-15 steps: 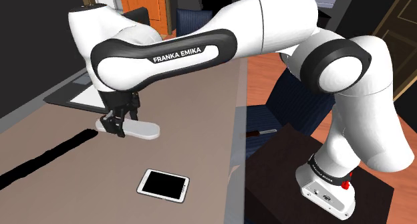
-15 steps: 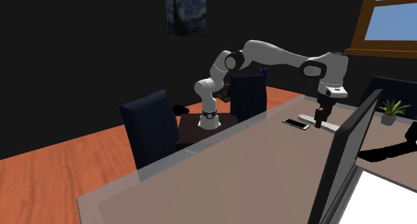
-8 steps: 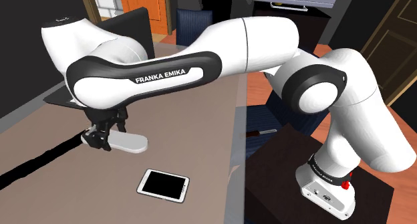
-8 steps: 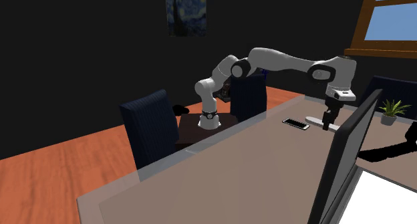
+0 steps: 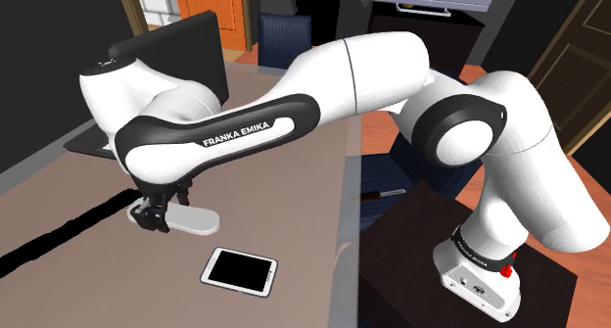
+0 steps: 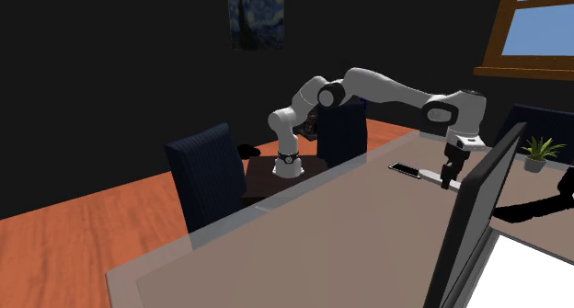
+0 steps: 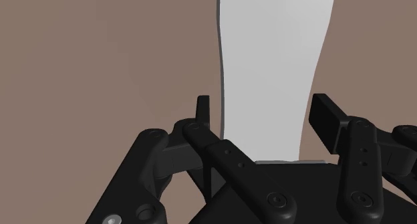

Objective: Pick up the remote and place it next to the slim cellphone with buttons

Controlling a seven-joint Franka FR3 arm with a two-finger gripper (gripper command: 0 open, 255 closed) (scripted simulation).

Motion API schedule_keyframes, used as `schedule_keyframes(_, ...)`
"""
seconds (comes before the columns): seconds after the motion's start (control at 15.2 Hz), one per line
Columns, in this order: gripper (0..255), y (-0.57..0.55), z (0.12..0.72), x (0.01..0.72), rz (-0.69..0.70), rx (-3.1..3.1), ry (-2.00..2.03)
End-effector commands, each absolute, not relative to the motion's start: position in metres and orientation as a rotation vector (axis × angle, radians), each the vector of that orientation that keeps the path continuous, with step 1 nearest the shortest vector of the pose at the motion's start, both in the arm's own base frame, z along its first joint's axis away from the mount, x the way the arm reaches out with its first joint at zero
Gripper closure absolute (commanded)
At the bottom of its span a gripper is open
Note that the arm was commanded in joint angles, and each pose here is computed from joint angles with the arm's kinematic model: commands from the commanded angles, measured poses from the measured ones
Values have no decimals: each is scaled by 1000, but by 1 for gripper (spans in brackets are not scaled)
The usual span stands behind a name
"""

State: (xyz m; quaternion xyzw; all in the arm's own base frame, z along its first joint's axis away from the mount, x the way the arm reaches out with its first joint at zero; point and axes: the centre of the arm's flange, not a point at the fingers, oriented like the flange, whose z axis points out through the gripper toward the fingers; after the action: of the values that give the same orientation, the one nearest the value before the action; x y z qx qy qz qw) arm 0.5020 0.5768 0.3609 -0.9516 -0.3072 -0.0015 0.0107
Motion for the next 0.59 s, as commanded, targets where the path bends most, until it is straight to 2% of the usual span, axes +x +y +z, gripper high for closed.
schedule_keyframes(0.0,255,578,352,502,-6,-2969,-959)
schedule_keyframes(0.53,255,578,343,502,-6,-2969,-959)
